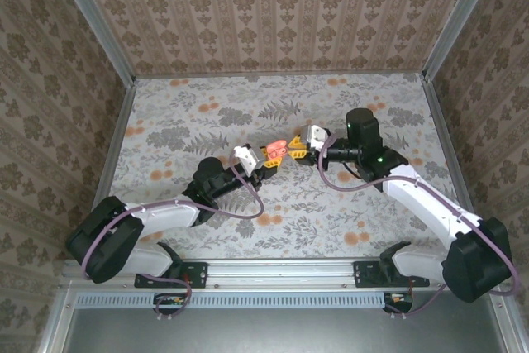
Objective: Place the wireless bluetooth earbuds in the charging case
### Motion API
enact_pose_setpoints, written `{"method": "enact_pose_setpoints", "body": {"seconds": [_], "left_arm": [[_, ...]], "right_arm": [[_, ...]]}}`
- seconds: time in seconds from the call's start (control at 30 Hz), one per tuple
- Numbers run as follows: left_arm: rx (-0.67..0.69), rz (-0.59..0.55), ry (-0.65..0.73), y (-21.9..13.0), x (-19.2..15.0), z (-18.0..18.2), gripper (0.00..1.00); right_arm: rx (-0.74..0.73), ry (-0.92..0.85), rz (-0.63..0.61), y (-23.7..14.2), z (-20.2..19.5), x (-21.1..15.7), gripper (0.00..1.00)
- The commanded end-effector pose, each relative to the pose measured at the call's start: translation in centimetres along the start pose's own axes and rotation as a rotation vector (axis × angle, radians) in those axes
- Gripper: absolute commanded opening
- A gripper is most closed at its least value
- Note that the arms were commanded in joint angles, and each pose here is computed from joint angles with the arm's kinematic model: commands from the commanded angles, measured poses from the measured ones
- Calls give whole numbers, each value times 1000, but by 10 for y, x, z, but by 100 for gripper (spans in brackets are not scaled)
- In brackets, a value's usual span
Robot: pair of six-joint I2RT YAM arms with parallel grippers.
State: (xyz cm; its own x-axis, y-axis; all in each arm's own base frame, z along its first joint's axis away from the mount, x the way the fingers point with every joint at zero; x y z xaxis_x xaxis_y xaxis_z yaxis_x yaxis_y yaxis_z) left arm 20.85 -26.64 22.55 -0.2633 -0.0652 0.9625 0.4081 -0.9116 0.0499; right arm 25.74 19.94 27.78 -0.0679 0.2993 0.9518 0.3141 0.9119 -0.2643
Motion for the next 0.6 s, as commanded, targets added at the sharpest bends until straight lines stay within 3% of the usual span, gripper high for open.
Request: {"method": "enact_pose_setpoints", "body": {"seconds": [0.0,0.3,0.57], "left_arm": [[7,-37,15,-2,10,1,12],[11,-40,6,-2,12,3,12],[-33,-58,-17,0,19,1,12]], "right_arm": [[-59,11,-29,-9,-2,4,27],[-198,177,-94,-28,-12,2,43],[-337,340,-106,-44,-21,-8,80]]}}
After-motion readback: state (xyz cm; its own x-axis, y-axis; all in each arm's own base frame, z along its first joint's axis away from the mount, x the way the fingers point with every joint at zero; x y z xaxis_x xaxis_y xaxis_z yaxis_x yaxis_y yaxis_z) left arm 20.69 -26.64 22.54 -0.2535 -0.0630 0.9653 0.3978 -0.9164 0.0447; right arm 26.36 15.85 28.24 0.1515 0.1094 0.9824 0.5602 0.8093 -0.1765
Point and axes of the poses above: each hand's point on the last joint's axis, 136 mm out from that joint toward the fingers, its own y axis out along the fingers, its own z axis along the line the jaws close on, x = y × z, the point moved 6 cm from there along -y, back along the fingers, and after that the axes turned 9 degrees about y, right-handed, at the moved point
